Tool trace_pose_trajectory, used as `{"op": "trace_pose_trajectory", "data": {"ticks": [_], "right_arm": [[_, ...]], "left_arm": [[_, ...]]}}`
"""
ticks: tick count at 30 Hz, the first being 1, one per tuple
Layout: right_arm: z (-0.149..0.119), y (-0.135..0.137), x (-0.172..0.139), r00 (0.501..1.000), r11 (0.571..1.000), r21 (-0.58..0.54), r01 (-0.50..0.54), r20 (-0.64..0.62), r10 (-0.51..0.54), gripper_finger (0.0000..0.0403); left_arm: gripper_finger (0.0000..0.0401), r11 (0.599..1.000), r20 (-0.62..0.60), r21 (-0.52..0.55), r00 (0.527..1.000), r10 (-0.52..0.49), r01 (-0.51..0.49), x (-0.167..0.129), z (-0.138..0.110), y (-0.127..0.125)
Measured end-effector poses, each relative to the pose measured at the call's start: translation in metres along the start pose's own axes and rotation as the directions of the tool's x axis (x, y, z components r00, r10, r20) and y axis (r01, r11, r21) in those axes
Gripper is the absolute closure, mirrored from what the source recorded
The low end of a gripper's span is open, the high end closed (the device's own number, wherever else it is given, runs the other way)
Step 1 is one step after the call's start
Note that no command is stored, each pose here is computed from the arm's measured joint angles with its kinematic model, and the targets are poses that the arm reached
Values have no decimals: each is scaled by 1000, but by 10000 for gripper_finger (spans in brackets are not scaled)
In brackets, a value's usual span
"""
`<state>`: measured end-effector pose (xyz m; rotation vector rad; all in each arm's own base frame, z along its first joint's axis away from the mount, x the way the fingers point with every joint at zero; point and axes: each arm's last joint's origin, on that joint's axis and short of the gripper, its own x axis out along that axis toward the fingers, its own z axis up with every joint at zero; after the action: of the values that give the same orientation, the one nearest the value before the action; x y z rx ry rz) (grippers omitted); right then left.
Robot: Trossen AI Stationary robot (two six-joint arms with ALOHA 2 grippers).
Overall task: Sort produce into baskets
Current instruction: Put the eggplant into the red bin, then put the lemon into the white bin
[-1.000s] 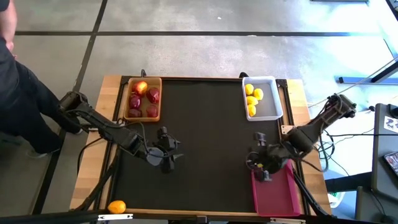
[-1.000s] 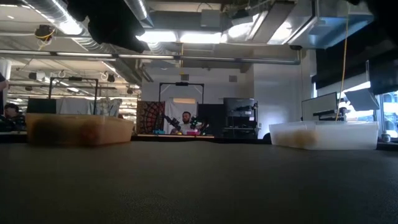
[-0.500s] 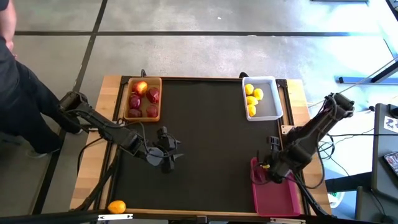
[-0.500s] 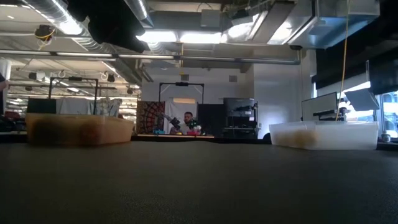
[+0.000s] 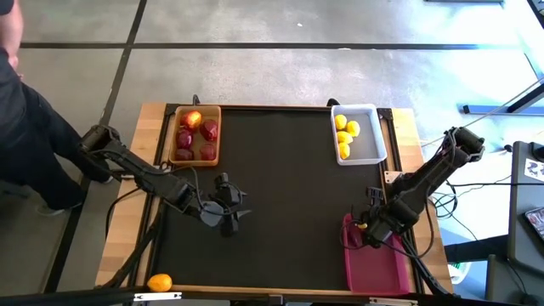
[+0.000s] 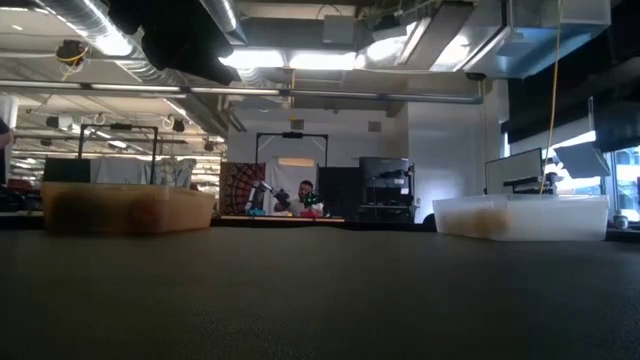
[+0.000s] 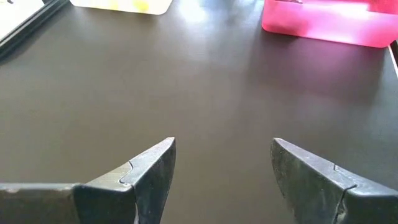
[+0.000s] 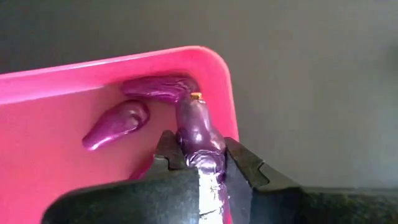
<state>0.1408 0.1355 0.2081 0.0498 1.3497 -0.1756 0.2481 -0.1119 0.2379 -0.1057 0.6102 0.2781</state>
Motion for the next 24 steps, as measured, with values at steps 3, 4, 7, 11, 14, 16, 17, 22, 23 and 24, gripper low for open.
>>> {"op": "trace_pose_trajectory", "data": {"ticks": [3, 4, 7, 11, 14, 16, 17, 22, 23, 24], "right_arm": [[0, 0, 0, 1000, 1000, 1, -4, -1, 4, 371], [0, 0, 0, 1000, 1000, 4, -5, -1, 5, 364], [0, 0, 0, 1000, 1000, 25, -5, -3, 5, 326], [-1, 1, 0, 999, 999, 24, -23, -30, 24, 265], [1, 3, -4, 998, 999, 28, -45, -35, 46, 232], [5, 5, -10, 998, 997, 32, -64, -20, 65, 218], [7, 7, -14, 997, 997, 32, -75, -9, 75, 213], [22, 12, -37, 986, 997, 6, -76, 153, 74, 204], [25, 13, -41, 978, 998, -4, -70, 197, 70, 203], [29, 15, -44, 967, 998, -12, -65, 245, 66, 203]], "left_arm": [[144, 1000, 0, 0, 1000, 0, 0, 0, 0, 0], [144, 1000, 0, -1, 1000, 0, 0, 0, 0, 0], [144, 1000, 0, -4, 1000, 0, 0, 0, 0, 0], [144, 1000, 0, 1, 1000, 0, 0, 0, 0, 0], [144, 1000, 0, 2, 1000, 0, 0, 0, 0, 0], [144, 1000, 1, 1, 1000, 0, 0, 0, 0, 0], [144, 1000, 3, -1, 1000, -2, 2, 0, 0, 0], [144, 1000, 6, -3, 1000, -4, 4, 0, 1, 0], [144, 1000, 5, -4, 1000, -6, 6, 0, 1, 0], [144, 1000, -2, -4, 1000, -17, 17, 0, 0, -1]]}}
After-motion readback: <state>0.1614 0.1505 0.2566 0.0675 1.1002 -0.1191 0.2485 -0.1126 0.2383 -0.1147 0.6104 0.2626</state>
